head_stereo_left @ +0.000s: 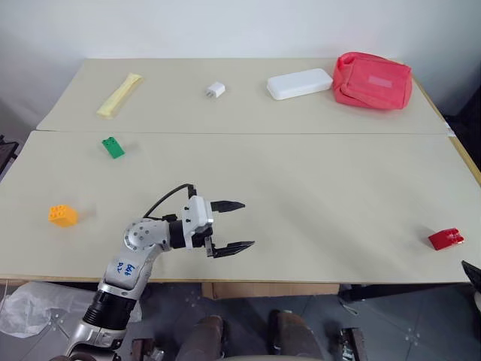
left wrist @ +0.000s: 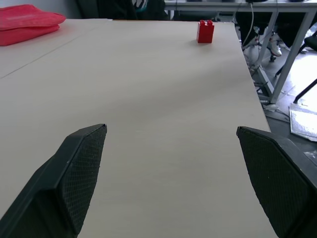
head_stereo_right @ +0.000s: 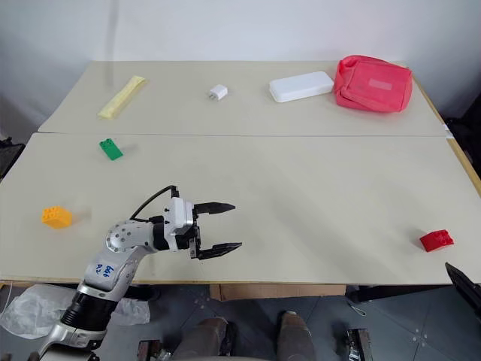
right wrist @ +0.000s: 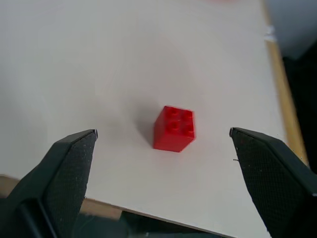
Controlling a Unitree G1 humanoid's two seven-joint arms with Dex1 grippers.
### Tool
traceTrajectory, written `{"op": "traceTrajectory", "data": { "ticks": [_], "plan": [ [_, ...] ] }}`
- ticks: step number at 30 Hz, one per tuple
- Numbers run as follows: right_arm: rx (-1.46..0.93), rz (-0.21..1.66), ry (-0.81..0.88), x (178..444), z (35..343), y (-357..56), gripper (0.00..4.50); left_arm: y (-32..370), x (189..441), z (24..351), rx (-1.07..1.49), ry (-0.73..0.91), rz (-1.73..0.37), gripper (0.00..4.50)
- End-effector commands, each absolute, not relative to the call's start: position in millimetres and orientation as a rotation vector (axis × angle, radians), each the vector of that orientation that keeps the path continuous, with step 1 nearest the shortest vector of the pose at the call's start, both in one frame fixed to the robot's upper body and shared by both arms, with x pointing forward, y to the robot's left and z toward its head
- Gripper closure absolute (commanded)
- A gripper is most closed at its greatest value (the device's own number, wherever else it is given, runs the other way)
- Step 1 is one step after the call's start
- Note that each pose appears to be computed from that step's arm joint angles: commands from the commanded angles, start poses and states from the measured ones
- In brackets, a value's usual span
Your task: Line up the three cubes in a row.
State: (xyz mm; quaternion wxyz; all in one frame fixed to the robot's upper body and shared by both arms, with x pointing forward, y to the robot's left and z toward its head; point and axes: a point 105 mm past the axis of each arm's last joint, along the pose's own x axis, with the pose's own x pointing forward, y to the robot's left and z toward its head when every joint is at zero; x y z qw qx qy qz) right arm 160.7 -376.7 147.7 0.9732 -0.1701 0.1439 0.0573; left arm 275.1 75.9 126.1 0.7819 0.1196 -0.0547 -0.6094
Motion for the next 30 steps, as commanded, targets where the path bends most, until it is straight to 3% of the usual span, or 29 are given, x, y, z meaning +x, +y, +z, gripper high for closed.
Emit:
{"op": "traceTrajectory", "data": {
  "ticks": [1, 8, 15, 18, 25, 30],
  "plan": [
    [-0.334, 0.100, 0.318, 171, 140, -389, 0.00, 74, 271, 132, 0.290, -0.158, -1.318, 0.04],
    [-0.277, 0.145, 0.325, 214, 117, -394, 0.00, 78, 271, 133, 0.307, -0.157, -1.296, 0.04],
    [-0.240, 0.153, 0.309, 238, 108, -394, 0.00, 81, 271, 135, 0.319, -0.157, -1.274, 0.04],
    [-0.234, 0.142, 0.305, 242, 108, -396, 0.59, 82, 272, 135, 0.323, -0.159, -1.261, 0.00],
    [-0.235, 0.189, 0.321, 243, 104, -388, 2.96, 84, 275, 136, 0.336, -0.168, -1.244, 0.00],
    [-0.275, 0.267, 0.274, 247, 115, -376, 2.96, 87, 276, 133, 0.342, -0.164, -1.227, 0.00]
  ]
}}
